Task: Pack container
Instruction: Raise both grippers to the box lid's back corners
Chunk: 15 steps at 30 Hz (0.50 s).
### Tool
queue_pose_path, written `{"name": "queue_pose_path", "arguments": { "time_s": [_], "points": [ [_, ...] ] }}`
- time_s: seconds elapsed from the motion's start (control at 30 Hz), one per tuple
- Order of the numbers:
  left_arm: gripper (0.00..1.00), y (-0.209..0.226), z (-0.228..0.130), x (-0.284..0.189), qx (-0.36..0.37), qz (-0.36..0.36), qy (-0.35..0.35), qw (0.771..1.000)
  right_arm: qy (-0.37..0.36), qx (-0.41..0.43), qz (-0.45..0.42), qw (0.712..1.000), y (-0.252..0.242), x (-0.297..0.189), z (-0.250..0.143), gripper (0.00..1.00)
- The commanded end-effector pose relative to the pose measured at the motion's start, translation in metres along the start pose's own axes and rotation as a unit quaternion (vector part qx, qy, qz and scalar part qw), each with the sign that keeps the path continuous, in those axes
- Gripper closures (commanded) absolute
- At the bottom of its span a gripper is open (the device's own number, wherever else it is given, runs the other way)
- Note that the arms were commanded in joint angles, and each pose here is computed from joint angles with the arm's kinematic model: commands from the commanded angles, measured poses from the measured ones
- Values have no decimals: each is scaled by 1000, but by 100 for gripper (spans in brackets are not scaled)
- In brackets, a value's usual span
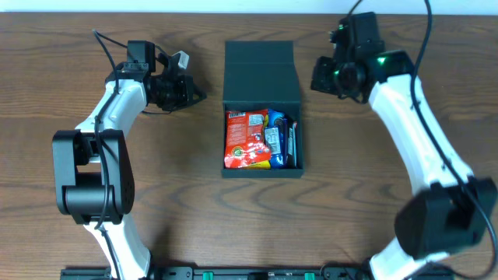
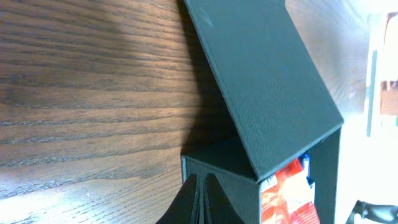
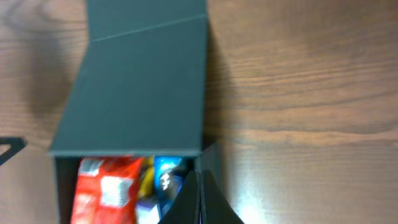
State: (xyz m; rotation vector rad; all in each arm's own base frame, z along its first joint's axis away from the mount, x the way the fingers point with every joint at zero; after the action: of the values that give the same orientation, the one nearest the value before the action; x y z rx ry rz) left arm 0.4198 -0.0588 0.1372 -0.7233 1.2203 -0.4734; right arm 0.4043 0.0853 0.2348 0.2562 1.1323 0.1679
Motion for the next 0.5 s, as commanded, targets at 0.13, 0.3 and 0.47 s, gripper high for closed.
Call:
{"name": "queue_pose_path", "arguments": {
  "time_s": [0.13, 0.3, 0.47],
  "points": [
    [94, -4, 15, 8, -59, 22, -43, 997, 88, 70, 110, 987, -45, 73, -2, 99],
    [94, 7, 30, 28, -96, 6, -45, 994, 98, 95, 151, 979, -65, 103, -2, 99],
    [94, 11, 55, 46, -125, 3, -25, 992, 72, 87, 155, 981, -67, 113, 6, 99]
  ]
}}
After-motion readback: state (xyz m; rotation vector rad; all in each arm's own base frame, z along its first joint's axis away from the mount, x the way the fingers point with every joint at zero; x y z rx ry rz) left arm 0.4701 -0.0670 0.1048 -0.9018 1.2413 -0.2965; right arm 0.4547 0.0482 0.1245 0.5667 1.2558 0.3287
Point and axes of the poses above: each gripper's point midway between its finger pads, its own x axis out along the fingers, its own y axis along the line the jaws close on, z = x × y, the point moved 9 cm from there along -x, back along the fingers, and after that the axes turned 7 degrees about -x, right-handed, at the moved point
